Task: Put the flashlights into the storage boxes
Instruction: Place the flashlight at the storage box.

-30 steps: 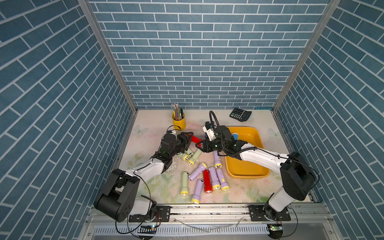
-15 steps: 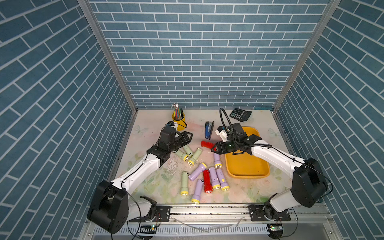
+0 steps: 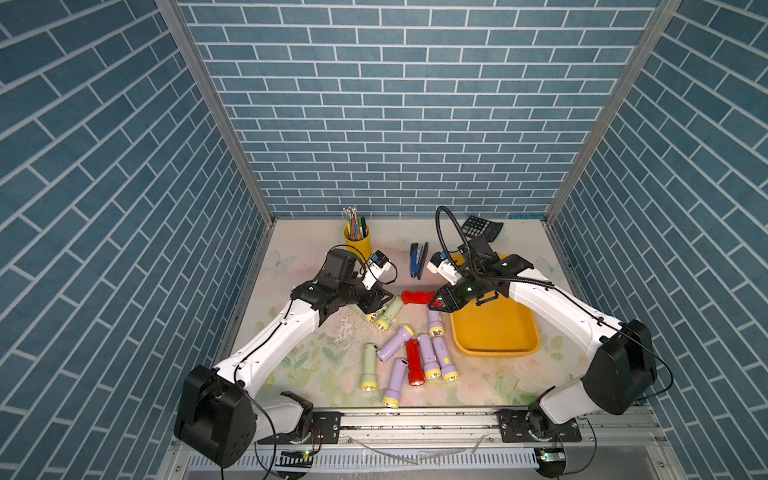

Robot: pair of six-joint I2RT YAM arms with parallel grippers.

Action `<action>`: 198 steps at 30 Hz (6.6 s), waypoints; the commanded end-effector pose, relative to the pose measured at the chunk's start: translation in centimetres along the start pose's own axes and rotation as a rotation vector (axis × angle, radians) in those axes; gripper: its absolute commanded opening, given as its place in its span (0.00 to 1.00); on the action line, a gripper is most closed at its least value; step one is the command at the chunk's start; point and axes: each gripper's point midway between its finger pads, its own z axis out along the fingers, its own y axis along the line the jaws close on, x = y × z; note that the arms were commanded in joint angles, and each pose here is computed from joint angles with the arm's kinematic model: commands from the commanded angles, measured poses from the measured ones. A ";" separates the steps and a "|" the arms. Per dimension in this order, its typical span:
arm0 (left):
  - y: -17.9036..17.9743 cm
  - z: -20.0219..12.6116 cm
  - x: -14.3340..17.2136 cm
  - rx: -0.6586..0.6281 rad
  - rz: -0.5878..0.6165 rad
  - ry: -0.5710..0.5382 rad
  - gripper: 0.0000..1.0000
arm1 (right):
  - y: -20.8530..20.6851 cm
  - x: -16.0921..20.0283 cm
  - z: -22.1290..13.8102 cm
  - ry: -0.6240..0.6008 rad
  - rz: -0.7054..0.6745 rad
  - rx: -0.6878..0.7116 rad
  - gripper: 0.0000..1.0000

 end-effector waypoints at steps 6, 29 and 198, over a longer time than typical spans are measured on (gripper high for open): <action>-5.1 -0.9 0.4 0.240 0.381 -0.017 0.51 | 1.7 1.1 -4.2 -0.004 -0.664 0.068 0.19; -8.3 3.5 -1.3 0.313 0.485 -0.058 0.56 | 3.3 0.5 -4.6 -0.069 -0.845 0.018 0.16; 0.2 10.8 -5.6 -0.237 -0.031 -0.196 0.78 | -26.7 4.8 -3.0 0.002 0.936 0.240 0.52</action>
